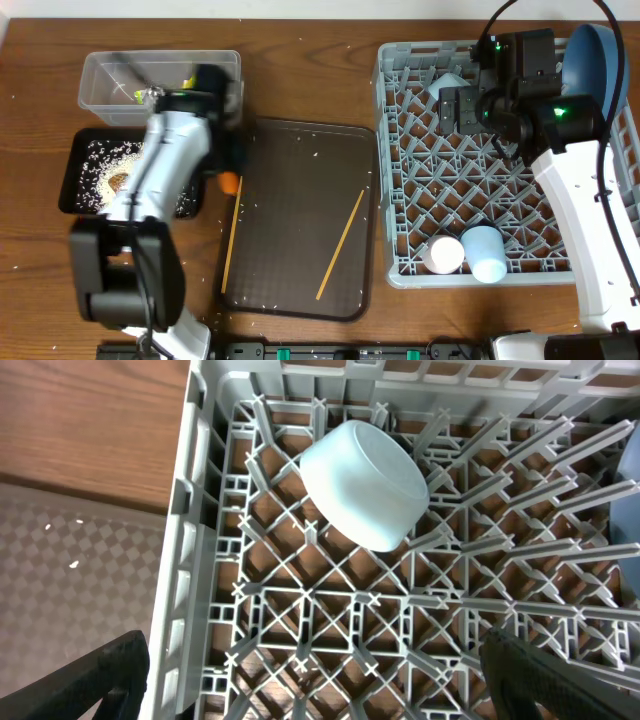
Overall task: Sort waste into correct bins and load items into the dishwasher rack
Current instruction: 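Lower the carrot into the black rice tray and open left gripper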
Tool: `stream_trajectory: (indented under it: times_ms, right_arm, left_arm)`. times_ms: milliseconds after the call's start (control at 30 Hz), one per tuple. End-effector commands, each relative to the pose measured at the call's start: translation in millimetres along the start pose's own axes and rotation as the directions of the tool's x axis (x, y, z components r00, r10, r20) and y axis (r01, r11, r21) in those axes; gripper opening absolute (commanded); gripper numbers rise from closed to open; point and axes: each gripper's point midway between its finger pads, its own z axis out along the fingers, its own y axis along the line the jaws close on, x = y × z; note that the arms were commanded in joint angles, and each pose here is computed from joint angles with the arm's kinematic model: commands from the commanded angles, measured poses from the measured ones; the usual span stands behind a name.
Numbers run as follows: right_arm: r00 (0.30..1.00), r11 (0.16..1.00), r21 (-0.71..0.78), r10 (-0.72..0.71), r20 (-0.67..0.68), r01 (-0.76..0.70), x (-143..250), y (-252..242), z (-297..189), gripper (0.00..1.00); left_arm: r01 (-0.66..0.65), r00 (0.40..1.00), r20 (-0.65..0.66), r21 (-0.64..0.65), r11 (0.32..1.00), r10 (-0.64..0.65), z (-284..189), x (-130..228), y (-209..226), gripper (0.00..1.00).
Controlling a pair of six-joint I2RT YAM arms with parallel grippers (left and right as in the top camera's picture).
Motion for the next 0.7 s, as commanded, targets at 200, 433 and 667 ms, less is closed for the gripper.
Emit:
stream_trajectory:
  times_ms: [200,433,667]
  right_arm:
    - [1.000,1.000,0.014,0.017,0.009,-0.017,-1.4,-5.4,-3.7,0.99]
    - [1.000,1.000,0.014,0.017,0.007,-0.017,-0.8,-5.4,-3.7,0.99]
    - [1.000,1.000,0.014,0.017,0.006,-0.017,-0.7,-5.4,-3.7,0.99]
  left_arm:
    - [0.378,0.920,0.097,0.030,0.925,-0.379,9.9,-42.2,68.8,0.06]
    - [0.436,0.894,0.109,0.023,0.900,-0.436,15.4,-47.8,90.9,0.14]
    - [0.438,0.893,0.104,0.013,0.899,-0.437,15.5,-45.9,92.8,0.37]
